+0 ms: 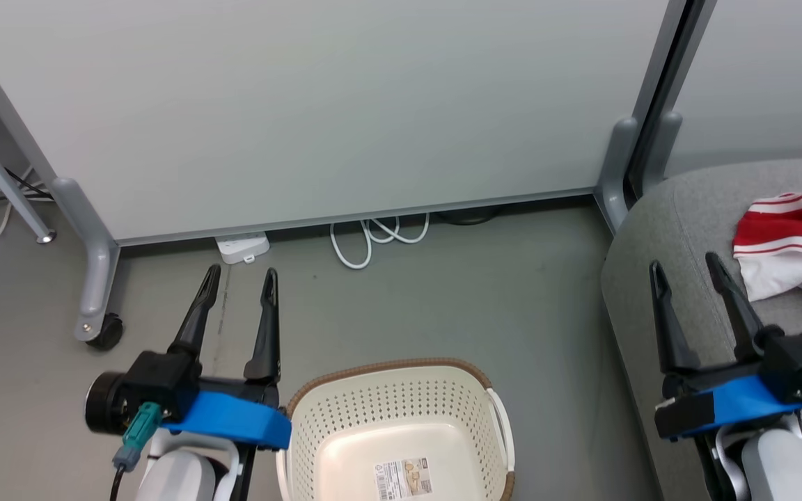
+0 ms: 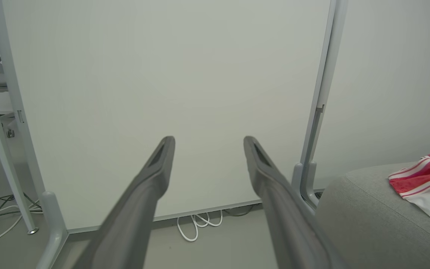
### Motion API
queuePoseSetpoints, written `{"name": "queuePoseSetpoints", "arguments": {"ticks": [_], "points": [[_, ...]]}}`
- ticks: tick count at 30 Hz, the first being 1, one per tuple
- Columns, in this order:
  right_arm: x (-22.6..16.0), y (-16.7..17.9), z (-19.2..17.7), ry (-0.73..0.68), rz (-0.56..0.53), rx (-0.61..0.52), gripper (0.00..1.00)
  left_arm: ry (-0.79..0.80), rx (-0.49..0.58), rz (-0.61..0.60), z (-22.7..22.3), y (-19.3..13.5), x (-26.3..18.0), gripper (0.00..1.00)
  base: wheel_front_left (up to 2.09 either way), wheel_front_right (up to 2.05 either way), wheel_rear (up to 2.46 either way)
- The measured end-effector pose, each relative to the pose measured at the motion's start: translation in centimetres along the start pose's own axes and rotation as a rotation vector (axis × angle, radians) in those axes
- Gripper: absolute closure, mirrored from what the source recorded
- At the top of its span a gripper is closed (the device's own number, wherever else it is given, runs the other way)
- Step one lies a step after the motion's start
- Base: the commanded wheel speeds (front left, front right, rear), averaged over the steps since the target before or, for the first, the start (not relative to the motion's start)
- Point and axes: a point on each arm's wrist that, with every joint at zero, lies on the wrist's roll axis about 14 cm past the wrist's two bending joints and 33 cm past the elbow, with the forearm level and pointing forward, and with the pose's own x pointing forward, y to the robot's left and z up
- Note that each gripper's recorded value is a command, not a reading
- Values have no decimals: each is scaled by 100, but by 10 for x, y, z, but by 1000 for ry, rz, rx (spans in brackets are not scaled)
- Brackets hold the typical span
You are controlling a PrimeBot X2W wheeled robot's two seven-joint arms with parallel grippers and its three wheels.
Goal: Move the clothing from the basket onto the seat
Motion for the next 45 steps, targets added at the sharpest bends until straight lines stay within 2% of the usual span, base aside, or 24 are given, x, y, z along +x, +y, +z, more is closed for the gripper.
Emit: {"name": "queuePoseSetpoints", "arguments": {"ticks": [17, 34, 35, 40, 45], "points": [[-35, 11, -21, 68, -28, 65, 0, 21, -9, 85, -4, 28, -42, 0, 0, 0, 0], [-43, 10, -29, 93, -42, 74, 0, 38, -37, 93, -10, 26, -46, 0, 0, 0, 0], [-44, 10, -31, 99, -43, 75, 100, 43, -37, 93, -11, 26, -47, 100, 0, 0, 0], [-54, 11, -50, 164, -52, 93, 100, 128, -50, 111, -36, 29, -62, 100, 0, 0, 0], [-56, 6, -55, 187, -93, 186, 100, 154, -142, 145, -42, 34, -64, 100, 0, 0, 0]]}}
